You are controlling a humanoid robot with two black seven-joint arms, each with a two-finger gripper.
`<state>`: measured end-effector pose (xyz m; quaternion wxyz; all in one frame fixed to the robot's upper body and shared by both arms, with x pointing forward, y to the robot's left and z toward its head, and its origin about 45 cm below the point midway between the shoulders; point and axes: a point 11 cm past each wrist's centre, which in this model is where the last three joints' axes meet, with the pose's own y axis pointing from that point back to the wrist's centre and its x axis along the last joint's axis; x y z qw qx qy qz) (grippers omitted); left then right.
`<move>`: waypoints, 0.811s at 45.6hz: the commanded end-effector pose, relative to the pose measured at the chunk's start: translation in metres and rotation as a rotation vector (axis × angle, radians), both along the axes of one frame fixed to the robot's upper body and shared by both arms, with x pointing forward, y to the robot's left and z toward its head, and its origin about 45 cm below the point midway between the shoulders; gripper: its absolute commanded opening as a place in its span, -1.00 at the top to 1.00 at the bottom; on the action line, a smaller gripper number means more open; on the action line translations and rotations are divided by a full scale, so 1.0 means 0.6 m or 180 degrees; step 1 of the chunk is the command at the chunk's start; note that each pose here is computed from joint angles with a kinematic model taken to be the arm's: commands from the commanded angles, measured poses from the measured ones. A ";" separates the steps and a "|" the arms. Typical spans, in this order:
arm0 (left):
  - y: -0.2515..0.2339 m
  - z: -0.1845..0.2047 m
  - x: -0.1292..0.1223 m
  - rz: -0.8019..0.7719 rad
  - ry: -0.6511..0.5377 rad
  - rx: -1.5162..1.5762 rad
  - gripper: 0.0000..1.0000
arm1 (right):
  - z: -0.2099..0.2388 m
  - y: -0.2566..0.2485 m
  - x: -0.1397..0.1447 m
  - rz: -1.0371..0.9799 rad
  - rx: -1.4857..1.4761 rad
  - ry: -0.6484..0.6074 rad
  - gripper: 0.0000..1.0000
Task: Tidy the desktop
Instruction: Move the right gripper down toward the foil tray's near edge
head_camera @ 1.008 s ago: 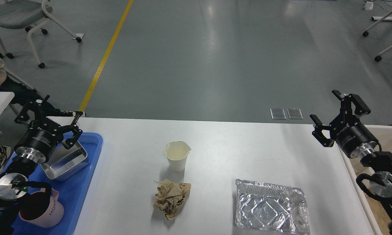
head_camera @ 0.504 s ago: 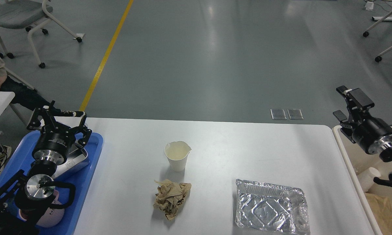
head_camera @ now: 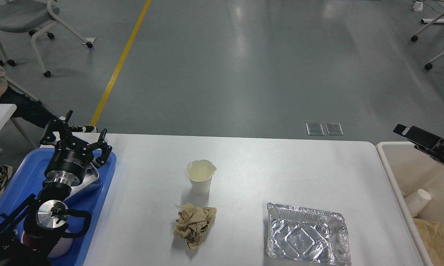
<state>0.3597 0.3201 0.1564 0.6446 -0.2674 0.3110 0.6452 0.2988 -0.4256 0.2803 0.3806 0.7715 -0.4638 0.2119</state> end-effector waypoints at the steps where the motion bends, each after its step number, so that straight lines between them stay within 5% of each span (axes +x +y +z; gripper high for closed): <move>1: -0.006 -0.004 -0.003 -0.0016 0.0000 -0.0029 -0.93 | 0.008 -0.008 -0.014 -0.0002 -0.0233 -0.0035 -1.00; 37: -0.022 -0.021 -0.013 -0.0042 0.0061 -0.0095 -0.93 | 0.002 -0.085 -0.105 0.0442 -0.1699 0.0690 -1.00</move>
